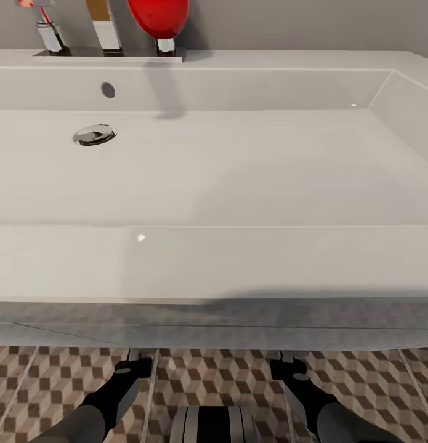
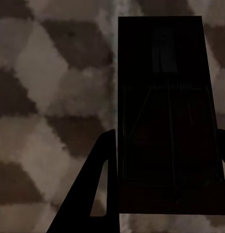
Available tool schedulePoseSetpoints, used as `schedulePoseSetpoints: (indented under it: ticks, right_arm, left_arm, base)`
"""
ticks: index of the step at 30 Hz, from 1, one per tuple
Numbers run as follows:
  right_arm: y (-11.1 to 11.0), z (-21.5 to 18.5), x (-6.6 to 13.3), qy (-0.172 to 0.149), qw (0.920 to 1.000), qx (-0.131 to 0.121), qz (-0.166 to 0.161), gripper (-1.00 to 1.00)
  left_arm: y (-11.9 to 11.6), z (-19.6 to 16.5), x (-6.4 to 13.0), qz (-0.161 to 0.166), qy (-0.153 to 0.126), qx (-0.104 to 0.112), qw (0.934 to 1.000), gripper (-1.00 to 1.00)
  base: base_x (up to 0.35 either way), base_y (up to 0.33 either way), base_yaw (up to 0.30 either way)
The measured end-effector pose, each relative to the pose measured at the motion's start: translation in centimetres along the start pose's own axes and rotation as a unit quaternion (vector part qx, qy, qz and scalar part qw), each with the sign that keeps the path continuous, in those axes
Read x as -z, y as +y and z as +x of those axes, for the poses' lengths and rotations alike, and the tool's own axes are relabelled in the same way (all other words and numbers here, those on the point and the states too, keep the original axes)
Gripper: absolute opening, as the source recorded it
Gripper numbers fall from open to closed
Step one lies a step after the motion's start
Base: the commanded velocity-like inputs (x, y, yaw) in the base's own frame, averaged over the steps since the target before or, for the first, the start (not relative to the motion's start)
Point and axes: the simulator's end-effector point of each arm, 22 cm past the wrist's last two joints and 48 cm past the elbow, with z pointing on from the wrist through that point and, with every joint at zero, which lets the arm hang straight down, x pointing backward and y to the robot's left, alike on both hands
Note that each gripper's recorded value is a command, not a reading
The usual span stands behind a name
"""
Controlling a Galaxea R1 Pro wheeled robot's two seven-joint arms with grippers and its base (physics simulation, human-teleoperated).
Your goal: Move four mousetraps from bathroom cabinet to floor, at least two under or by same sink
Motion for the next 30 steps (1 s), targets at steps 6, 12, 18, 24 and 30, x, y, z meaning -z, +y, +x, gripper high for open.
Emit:
schedulePoseSetpoints:
  ticks: [6, 12, 18, 24, 30]
  right_arm:
    - [0.1, 0.0, 0.0, 0.0, 1.0, 0.0, -0.001, -1.0]
    - [0.1, -0.1, 0.0, -0.001, 1.0, 0.0, 0.0, -1.0]
    - [0.1, -0.2, 0.0, -0.003, 1.0, -0.001, 0.0, -1.0]
    - [0.1, -0.2, 0.0, -0.005, 1.0, -0.001, -0.001, -1.0]
    - [0.1, -0.3, 0.0, -0.006, 1.0, -0.001, -0.001, -1.0]
  left_arm:
    - [0.0, 0.3, 0.0, 0.0, 0.004, -0.001, 1.0, -1.0]
    - [-0.1, 0.1, 0.0, 0.001, -0.001, -0.002, 1.0, -1.0]
    - [-0.2, -0.4, 0.0, 0.001, -0.009, -0.004, 0.9999, -1.0]
    - [-0.2, -1.3, 0.1, 0.001, -0.03, 0.0, 0.9996, -1.0]
    - [-0.2, -2.1, 0.1, 0.001, -0.049, 0.005, 0.9988, -1.0]
  base:
    - [0.0, 0.0, 0.0]
    - [0.0, 0.0, 0.0]
    - [0.0, 0.0, 0.0]
    - [0.0, 0.0, 0.0]
    - [0.0, 0.0, 0.0]
